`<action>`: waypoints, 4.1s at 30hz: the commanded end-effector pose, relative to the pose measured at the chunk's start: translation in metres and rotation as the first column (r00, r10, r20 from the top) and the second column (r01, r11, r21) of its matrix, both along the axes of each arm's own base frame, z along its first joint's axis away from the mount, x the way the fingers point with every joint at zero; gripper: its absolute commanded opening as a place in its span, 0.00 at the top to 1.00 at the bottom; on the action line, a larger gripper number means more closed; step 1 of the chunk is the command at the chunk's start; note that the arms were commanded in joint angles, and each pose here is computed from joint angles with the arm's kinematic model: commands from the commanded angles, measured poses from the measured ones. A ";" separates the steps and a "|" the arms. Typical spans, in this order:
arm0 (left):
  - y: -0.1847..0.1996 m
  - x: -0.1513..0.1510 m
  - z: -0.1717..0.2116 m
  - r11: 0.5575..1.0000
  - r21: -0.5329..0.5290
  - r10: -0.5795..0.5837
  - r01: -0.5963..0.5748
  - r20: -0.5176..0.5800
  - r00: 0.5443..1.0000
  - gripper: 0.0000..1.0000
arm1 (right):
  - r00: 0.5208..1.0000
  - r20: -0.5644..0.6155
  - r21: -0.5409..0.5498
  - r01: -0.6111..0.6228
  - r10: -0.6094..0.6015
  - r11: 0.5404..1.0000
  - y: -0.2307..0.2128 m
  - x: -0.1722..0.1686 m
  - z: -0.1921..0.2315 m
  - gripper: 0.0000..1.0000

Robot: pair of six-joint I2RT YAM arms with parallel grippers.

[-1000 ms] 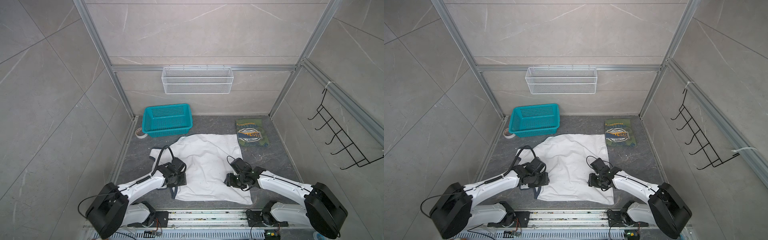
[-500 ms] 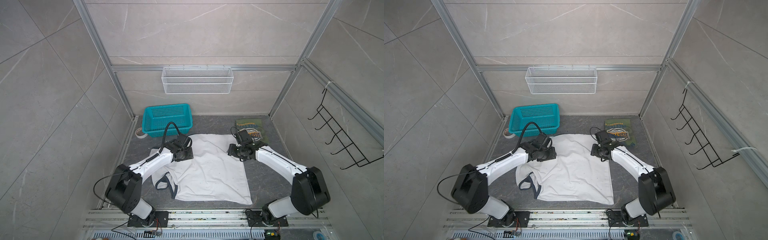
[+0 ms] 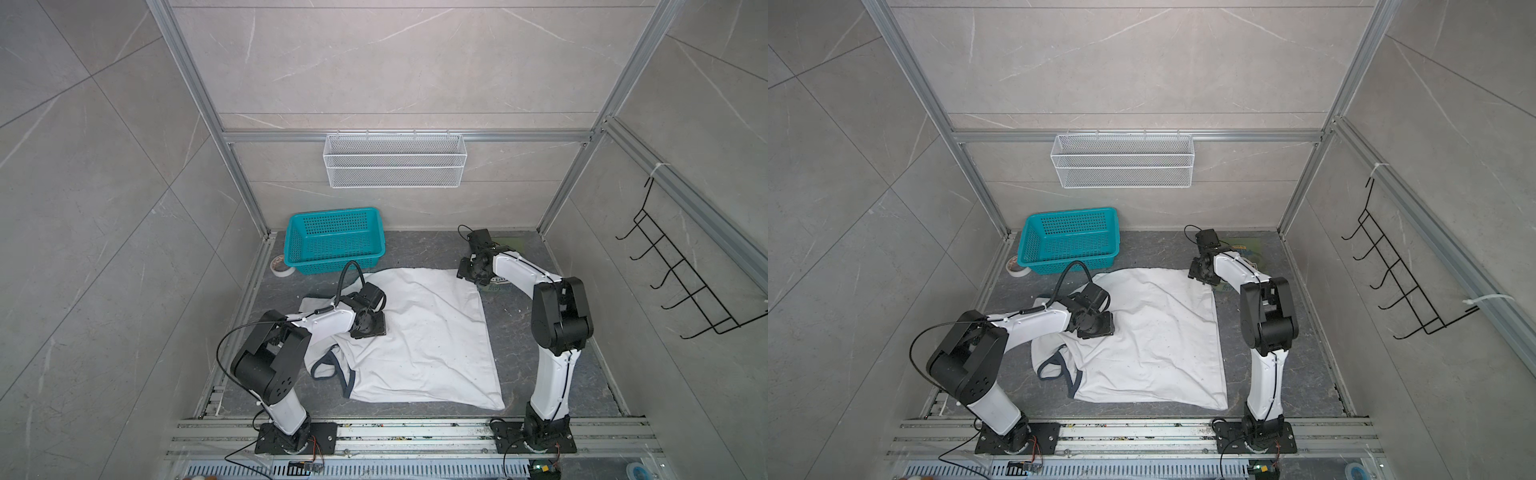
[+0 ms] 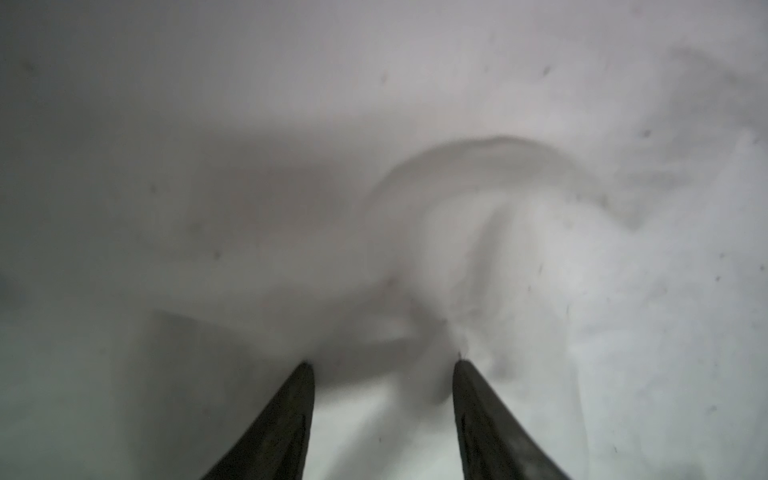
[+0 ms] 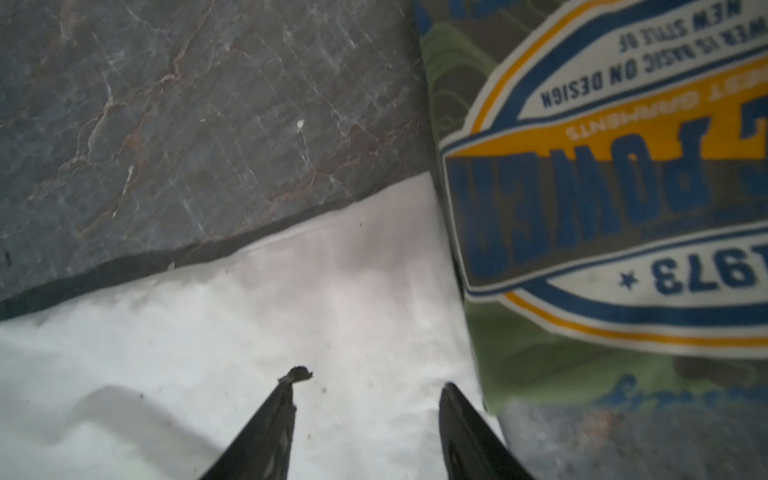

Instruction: Fold and stack the tank tops

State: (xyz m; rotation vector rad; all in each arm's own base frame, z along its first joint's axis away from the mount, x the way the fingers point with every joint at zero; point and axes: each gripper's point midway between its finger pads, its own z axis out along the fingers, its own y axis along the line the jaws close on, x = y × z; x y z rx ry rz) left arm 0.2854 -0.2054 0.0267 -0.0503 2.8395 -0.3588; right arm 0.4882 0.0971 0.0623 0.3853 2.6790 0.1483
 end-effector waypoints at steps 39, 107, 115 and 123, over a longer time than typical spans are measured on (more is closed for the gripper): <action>0.084 -0.089 -0.007 0.982 0.078 0.173 -0.171 -0.017 0.985 0.42 | 0.999 -0.051 -0.071 -0.011 0.008 0.997 -0.004 0.052 -0.016 0.83; 0.296 0.130 0.063 0.704 0.007 0.697 -0.710 0.186 0.692 1.00 | 0.993 0.120 -0.042 -0.007 0.012 0.999 -0.034 0.054 0.041 0.91; 0.305 0.150 0.083 0.700 0.005 0.695 -0.714 0.229 0.682 1.00 | 0.993 0.111 -0.033 -0.025 0.028 0.999 -0.030 0.061 0.030 0.91; 0.295 0.153 0.078 0.738 0.017 0.665 -0.674 0.148 0.732 0.51 | 0.994 0.101 -0.045 -0.036 0.040 0.998 -0.029 0.070 0.033 0.44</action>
